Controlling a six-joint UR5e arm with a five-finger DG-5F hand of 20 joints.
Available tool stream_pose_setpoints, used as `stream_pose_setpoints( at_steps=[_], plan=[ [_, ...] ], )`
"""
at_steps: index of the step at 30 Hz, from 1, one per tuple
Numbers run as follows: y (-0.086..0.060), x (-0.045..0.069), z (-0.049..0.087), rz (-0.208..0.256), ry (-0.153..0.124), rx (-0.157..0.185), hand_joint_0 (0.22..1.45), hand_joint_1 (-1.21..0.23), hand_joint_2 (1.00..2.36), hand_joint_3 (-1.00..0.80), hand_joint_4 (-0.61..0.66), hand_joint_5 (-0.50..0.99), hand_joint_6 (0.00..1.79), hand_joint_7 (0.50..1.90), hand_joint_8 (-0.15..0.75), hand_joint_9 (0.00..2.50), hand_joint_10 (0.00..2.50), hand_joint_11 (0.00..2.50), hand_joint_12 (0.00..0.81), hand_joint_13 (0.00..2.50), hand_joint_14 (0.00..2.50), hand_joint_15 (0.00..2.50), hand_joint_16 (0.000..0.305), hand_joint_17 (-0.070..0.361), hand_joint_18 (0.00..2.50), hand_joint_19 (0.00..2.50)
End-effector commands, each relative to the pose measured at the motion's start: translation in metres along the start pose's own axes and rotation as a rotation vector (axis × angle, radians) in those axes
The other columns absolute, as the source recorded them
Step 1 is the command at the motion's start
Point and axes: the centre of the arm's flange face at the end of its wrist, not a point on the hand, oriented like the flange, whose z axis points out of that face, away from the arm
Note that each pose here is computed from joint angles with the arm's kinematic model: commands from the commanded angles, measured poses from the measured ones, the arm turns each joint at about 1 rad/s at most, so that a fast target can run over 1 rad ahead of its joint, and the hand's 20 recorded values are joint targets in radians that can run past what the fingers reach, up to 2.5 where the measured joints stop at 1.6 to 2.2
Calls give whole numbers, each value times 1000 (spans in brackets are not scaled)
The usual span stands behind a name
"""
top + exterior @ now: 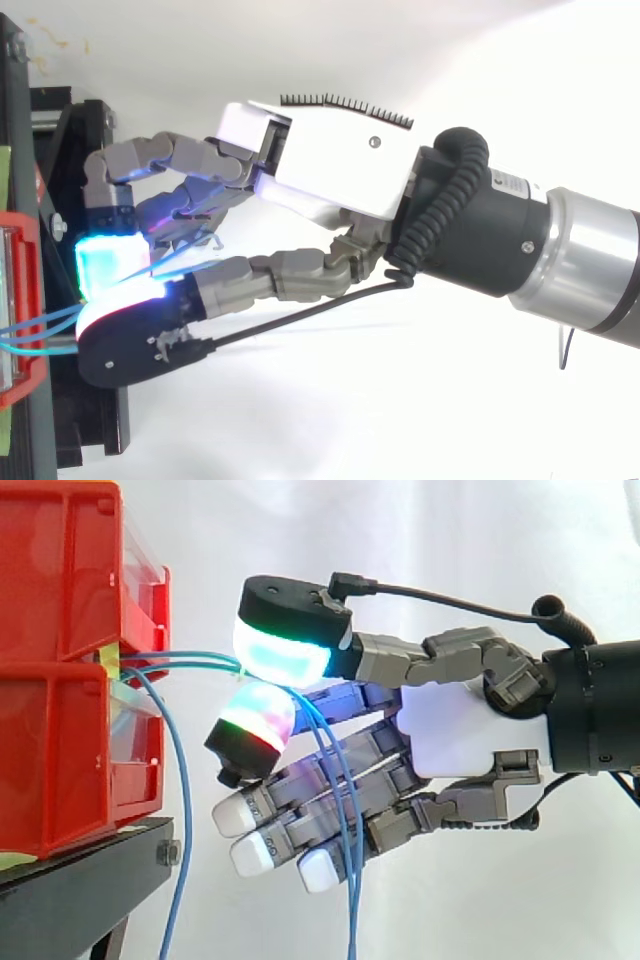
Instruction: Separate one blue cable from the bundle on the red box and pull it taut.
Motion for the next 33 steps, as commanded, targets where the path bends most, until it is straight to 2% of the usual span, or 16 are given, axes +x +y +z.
stream_pose_setpoints(
  at_steps=[1,8,12,17,33],
  plan=[
    [0,0,0,0,0,0,554,-623,1000,-500,252,-74,500,1403,360,950,14,463,425,800,11,356,57,128,777,625],
    [1,0,0,1,1,-1,566,-590,1000,-500,248,-74,501,1393,357,949,12,459,425,802,11,354,57,127,773,628],
    [0,0,0,9,1,0,625,-639,1015,-270,238,-73,501,1398,353,948,14,466,417,799,11,353,55,125,765,627],
    [2,0,0,12,1,-2,644,-679,1019,-137,246,-75,501,1386,355,950,13,461,423,810,11,354,57,129,787,614],
    [1,1,0,11,0,-1,661,-831,1016,-69,227,-107,504,1365,335,814,11,447,417,737,11,354,59,132,739,603]
  ],
)
